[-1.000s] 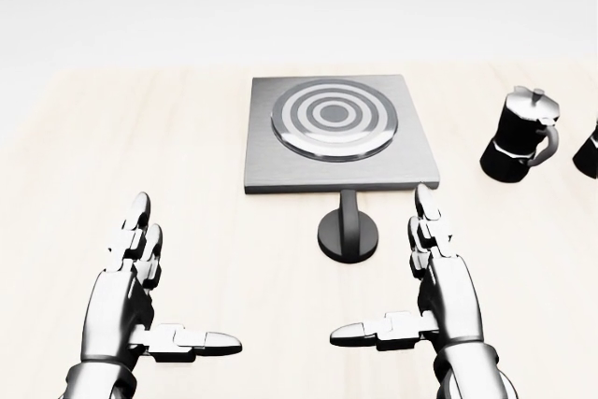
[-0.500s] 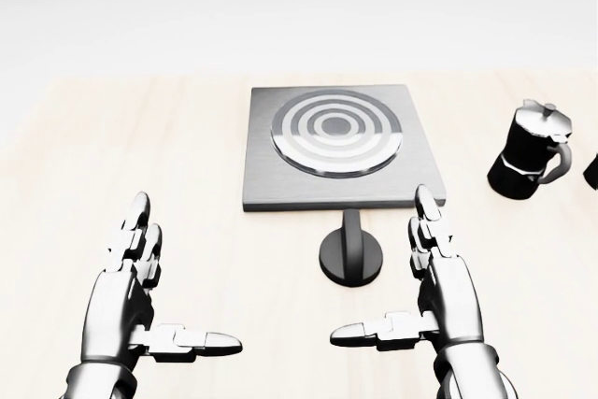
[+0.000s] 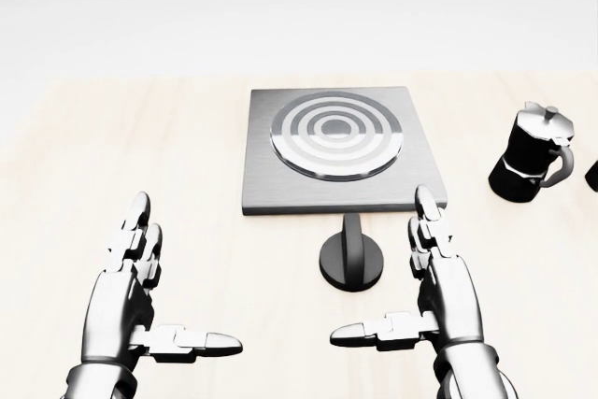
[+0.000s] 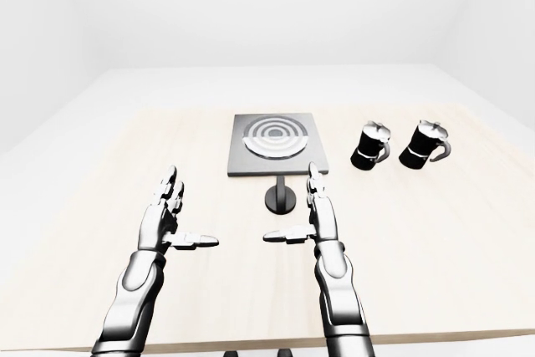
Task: Turn off the stove.
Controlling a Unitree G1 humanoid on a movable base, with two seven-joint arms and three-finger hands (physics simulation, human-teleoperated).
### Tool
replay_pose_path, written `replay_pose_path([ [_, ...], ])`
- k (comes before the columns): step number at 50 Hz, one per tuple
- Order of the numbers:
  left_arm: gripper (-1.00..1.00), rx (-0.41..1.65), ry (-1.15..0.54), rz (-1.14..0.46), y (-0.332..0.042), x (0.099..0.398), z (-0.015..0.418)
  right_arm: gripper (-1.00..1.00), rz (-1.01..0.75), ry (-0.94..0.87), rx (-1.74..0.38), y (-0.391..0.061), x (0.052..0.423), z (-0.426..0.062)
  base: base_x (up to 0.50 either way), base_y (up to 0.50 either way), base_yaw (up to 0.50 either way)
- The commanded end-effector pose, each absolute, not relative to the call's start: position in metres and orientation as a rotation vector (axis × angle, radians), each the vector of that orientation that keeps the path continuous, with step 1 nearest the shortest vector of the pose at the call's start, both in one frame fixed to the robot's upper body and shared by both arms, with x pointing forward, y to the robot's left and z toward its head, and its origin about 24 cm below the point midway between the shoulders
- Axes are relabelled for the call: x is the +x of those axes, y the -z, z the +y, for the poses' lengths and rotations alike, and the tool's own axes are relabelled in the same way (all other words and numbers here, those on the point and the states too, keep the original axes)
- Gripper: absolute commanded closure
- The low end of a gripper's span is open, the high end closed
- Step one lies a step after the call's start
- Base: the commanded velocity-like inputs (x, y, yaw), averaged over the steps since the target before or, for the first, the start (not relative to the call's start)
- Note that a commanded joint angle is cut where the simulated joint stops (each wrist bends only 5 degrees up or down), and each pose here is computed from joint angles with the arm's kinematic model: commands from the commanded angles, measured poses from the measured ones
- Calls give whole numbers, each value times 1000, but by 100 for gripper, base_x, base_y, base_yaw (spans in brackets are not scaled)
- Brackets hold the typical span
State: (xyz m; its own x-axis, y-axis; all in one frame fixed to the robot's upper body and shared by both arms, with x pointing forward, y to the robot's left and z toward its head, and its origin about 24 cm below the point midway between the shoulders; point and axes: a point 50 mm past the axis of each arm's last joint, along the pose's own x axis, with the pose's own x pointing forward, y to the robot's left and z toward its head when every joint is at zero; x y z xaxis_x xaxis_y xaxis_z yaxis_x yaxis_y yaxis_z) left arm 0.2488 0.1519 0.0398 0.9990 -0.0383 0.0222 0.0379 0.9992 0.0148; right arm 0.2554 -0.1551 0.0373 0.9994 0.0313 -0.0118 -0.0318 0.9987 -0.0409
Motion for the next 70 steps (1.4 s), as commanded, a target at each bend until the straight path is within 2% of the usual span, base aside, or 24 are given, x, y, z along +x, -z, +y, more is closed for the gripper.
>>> replay_pose_path([
  [1,-100,15,38,-24,-40,249,152,-100,12,-32,-41,-37,255,-155,12,0,0],
  [12,-100,13,33,-28,-39,250,153,-100,13,-35,-42,-38,256,-154,12,0,0],
  [21,-100,-1,8,-81,-53,243,156,-100,9,-32,-44,-38,255,-155,1,0,0],
  [29,-100,-4,-127,-158,-67,238,171,-100,12,-29,-36,-36,255,-156,0,0,0],
  [41,-100,-2,-281,-155,-72,232,190,-100,14,-26,-32,-36,256,-156,0,0,0],
  [49,-100,-1,-420,-184,-79,215,208,-100,15,-24,-28,-37,256,-156,0,0,0],
  [56,-100,-66,-584,-137,-75,200,231,-100,16,-24,-32,-36,256,-156,0,0,0],
  [63,-100,-54,-733,-237,-84,170,246,-100,13,-26,-30,-37,255,-156,0,0,0],
  [70,-100,-82,-852,-226,-82,140,261,-100,5,-33,-33,-38,255,-155,0,0,0],
])
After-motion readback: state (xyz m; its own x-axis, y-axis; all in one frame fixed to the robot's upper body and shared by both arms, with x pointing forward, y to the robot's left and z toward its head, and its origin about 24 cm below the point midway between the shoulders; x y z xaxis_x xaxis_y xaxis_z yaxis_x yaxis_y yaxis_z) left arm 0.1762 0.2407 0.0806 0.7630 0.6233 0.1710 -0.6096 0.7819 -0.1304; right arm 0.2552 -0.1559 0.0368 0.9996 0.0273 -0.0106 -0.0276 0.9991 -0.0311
